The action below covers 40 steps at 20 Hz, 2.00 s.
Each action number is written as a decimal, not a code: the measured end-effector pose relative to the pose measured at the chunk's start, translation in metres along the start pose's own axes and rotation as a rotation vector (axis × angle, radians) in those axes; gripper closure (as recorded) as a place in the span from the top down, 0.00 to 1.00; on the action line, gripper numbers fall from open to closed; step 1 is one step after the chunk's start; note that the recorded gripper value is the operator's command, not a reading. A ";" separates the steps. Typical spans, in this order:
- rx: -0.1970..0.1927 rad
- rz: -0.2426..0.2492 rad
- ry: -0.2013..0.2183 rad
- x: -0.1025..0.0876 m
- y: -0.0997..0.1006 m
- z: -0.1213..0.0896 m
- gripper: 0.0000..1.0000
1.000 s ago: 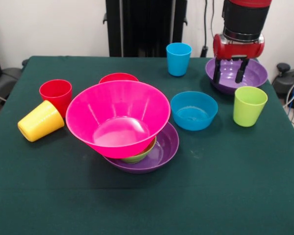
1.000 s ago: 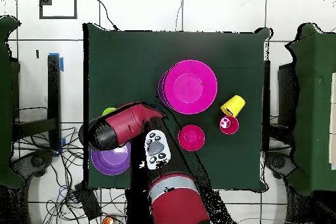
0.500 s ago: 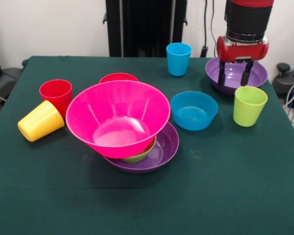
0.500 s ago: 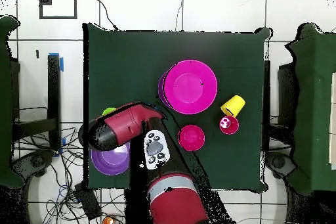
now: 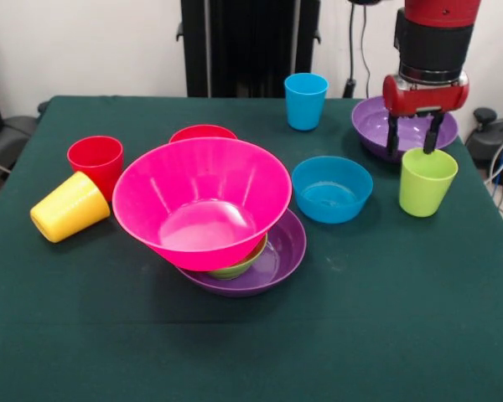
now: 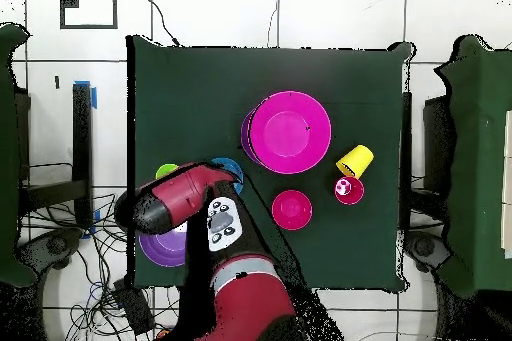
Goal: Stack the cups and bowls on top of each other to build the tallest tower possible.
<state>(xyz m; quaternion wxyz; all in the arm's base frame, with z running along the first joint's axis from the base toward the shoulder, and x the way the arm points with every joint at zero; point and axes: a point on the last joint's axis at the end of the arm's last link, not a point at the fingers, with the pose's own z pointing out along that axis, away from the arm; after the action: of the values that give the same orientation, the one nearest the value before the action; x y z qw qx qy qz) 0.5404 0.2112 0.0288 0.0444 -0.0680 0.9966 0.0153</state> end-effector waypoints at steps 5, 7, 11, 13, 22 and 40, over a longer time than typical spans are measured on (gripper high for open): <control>0.008 -0.019 0.045 0.018 0.009 0.021 1.00; 0.014 -0.021 0.062 0.026 0.009 0.029 1.00; 0.031 -0.022 0.092 0.038 0.005 0.041 1.00; 0.038 -0.022 0.100 0.041 0.003 0.045 1.00; 0.100 -0.045 0.116 0.055 -0.013 0.069 0.00; 0.073 -0.143 -0.264 0.025 -0.019 0.063 0.00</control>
<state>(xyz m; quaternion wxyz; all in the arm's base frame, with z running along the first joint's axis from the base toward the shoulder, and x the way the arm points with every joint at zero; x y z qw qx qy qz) 0.5233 0.1910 -0.0366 0.1785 -0.1345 0.9746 -0.0154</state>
